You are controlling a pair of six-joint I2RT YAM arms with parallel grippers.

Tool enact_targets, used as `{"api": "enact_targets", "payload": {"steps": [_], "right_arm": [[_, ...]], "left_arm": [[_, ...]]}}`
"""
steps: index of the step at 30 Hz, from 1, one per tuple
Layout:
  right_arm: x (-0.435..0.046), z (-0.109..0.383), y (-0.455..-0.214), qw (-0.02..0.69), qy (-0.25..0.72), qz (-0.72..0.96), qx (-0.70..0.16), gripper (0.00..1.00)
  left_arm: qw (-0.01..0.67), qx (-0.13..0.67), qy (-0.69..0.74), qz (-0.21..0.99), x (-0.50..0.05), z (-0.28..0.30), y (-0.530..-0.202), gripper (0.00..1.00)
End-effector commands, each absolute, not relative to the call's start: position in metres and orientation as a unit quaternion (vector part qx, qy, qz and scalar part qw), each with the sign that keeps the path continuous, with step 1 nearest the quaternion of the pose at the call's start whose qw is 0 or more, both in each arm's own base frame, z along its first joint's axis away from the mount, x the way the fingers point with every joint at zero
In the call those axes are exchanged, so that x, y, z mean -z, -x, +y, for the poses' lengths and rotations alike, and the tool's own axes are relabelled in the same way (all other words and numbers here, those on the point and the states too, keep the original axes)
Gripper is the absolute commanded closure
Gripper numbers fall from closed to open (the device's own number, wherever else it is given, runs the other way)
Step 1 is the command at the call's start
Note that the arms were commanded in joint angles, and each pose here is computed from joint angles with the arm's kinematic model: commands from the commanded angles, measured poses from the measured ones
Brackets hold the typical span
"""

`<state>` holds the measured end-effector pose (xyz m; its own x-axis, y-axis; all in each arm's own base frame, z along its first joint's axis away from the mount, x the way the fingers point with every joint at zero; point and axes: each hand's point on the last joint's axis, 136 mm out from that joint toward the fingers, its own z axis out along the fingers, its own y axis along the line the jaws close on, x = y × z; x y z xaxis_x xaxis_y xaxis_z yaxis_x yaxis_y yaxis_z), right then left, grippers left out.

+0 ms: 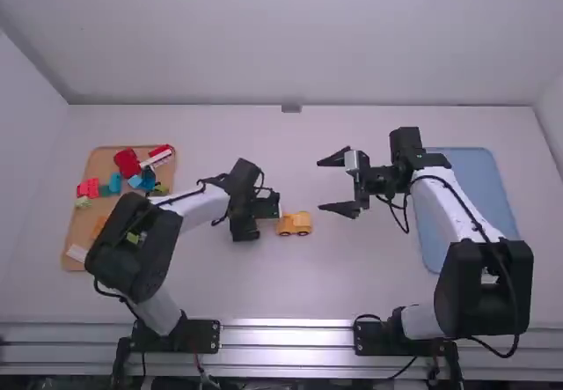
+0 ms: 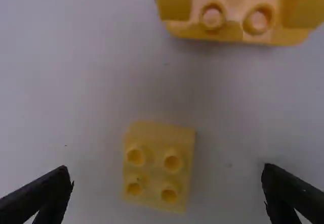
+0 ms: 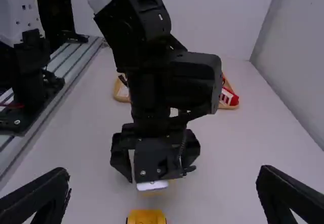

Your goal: Assemble lego blocks to make yellow taxi

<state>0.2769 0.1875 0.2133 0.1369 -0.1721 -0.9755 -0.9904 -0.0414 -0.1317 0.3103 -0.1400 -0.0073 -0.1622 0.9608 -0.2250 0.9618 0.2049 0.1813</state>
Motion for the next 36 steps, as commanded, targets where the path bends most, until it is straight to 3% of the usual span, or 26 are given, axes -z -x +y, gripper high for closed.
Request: {"api": "enact_targets", "payload": {"steps": [1, 3, 6, 12, 18, 27, 28, 31, 36], "right_arm": [[-0.223, 0.188, -0.272, 0.489, 0.58, 0.488, -0.431, 0.01], [-0.223, 0.188, -0.272, 0.489, 0.58, 0.488, -0.431, 0.01], [-0.223, 0.188, -0.272, 0.49, 0.581, 0.487, -0.431, 0.01], [-0.226, 0.189, -0.271, 0.493, 0.577, 0.482, -0.437, 0.01], [-0.228, 0.189, -0.271, 0.496, 0.576, 0.479, -0.439, 0.01], [-0.228, 0.199, -0.263, 0.488, 0.584, 0.467, -0.45, 0.01], [-0.229, 0.2, -0.262, 0.488, 0.585, 0.465, -0.451, 0.01], [-0.228, 0.201, -0.262, 0.487, 0.587, 0.464, -0.45, 0.01], [-0.222, 0.2, -0.264, 0.48, 0.594, 0.474, -0.438, 0.01]], "left_arm": [[0.159, 0.052, -0.612, 0.773, 0.007, -0.137, -0.308, 0.01], [0.185, 0.113, -0.615, 0.758, 0.001, -0.142, -0.305, 0.01], [0.282, 0.233, -0.622, 0.693, -0.022, -0.156, -0.302, 0.01], [0.402, 0.309, -0.607, 0.611, -0.039, -0.149, -0.296, 0.01], [0.397, 0.319, -0.588, 0.628, -0.013, -0.15, -0.297, 0.0], [0.386, 0.34, -0.556, 0.653, 0.011, -0.144, -0.311, 0.08], [0.383, 0.34, -0.558, 0.653, 0.013, -0.145, -0.31, 0.11], [0.37, 0.331, -0.56, 0.664, 0.018, -0.142, -0.31, 0.33], [0.356, 0.318, -0.562, 0.676, 0.028, -0.138, -0.305, 0.4]]}}
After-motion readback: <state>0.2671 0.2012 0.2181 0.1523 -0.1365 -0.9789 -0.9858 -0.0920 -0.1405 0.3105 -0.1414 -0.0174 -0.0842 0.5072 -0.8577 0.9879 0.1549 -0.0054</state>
